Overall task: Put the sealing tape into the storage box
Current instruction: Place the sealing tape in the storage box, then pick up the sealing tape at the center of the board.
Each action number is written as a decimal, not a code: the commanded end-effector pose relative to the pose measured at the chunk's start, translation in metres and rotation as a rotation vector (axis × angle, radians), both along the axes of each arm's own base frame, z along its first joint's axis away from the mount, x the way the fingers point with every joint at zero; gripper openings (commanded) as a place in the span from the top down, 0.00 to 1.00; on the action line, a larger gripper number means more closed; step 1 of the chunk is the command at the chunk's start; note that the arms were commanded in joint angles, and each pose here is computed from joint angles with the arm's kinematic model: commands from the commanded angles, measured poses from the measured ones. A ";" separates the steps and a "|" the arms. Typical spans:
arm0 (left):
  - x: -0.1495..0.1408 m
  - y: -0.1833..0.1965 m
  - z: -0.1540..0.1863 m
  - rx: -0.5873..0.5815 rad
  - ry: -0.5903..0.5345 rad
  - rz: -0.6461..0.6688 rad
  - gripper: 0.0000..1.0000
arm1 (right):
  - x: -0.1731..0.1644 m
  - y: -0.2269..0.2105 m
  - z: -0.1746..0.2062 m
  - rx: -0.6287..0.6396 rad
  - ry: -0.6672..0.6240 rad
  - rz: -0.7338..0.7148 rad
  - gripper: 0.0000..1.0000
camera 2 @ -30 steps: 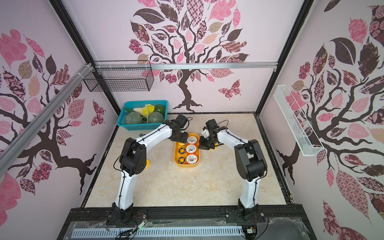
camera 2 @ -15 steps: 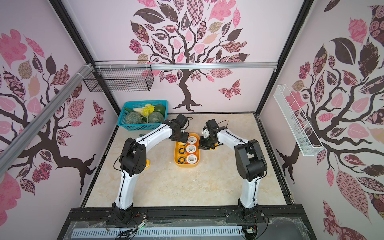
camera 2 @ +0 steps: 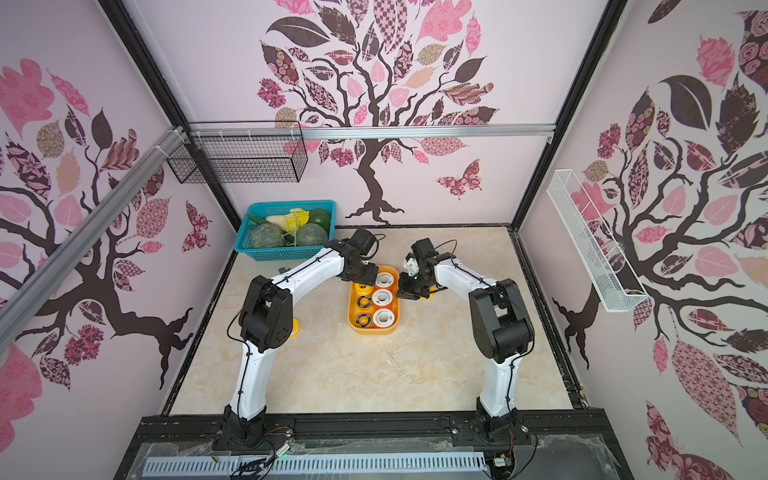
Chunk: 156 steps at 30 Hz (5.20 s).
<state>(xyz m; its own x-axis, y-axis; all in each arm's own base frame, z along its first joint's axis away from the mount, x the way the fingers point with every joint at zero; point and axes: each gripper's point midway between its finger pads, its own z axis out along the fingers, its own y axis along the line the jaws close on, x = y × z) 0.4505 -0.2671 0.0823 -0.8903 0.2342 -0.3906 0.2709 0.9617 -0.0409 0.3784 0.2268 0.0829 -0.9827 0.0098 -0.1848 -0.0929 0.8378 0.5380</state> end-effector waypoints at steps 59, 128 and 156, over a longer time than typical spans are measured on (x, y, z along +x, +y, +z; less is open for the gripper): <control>-0.118 0.141 0.084 -0.302 -0.094 0.177 0.57 | 0.049 -0.103 0.004 -0.548 -0.175 -0.067 0.22; -0.118 0.145 0.079 -0.280 -0.078 0.186 0.57 | 0.054 -0.099 -0.056 -0.570 -0.014 -0.065 0.38; -0.135 0.063 0.034 -0.565 0.210 0.058 0.52 | 0.037 -0.077 0.039 -0.376 -0.121 -0.053 0.39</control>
